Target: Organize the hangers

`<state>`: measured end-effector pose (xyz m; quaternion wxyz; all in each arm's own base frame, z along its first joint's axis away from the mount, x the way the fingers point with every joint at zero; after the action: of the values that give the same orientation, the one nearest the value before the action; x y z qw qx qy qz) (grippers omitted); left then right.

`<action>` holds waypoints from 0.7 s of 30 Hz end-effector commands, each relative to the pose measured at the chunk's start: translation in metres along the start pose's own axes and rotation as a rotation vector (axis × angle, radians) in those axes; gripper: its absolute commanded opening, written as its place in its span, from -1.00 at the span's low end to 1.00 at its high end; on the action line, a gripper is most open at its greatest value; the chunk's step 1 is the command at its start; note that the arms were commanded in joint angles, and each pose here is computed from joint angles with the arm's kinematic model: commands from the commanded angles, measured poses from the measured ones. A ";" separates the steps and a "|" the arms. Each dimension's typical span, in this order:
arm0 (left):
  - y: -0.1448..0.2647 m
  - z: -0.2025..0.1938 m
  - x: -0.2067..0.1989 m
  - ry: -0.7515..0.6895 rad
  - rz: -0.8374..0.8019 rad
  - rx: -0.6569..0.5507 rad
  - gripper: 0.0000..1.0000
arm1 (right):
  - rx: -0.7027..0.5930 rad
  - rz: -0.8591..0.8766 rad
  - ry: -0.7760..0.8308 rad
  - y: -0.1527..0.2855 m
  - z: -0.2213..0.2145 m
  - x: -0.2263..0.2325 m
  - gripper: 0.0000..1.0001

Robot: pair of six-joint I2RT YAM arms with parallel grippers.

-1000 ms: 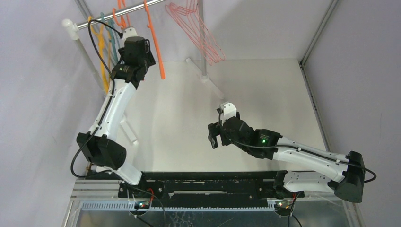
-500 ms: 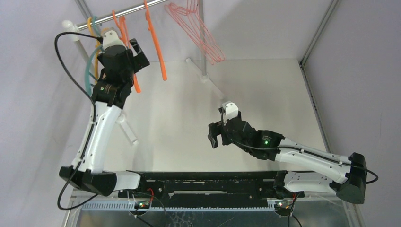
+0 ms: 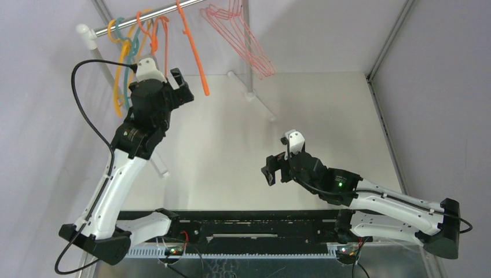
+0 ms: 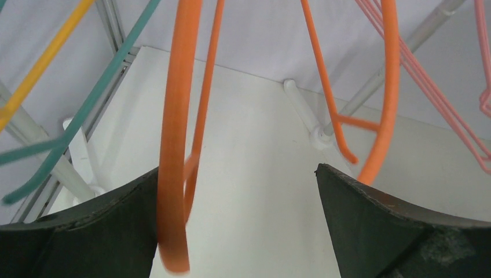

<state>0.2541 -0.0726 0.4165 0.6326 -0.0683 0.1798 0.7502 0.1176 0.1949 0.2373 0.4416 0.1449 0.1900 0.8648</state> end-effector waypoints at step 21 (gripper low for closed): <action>0.035 -0.160 0.025 -0.090 -0.008 0.171 0.99 | -0.046 -0.150 -0.022 -0.025 0.004 -0.038 1.00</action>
<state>0.1928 -0.1013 0.2681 0.6447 0.0655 0.2086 0.7325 0.1386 0.1777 0.2180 0.5060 0.1387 0.2049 0.8263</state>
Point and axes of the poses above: each gripper's point midway between its finger pads, its own y axis back along the fingers, its own x axis along the line the jaws close on, z = x × y, the point moved 9 cm from there along y, back along the fingers, and after that the axes turned 7 degrees about y, right-handed, at the moved point
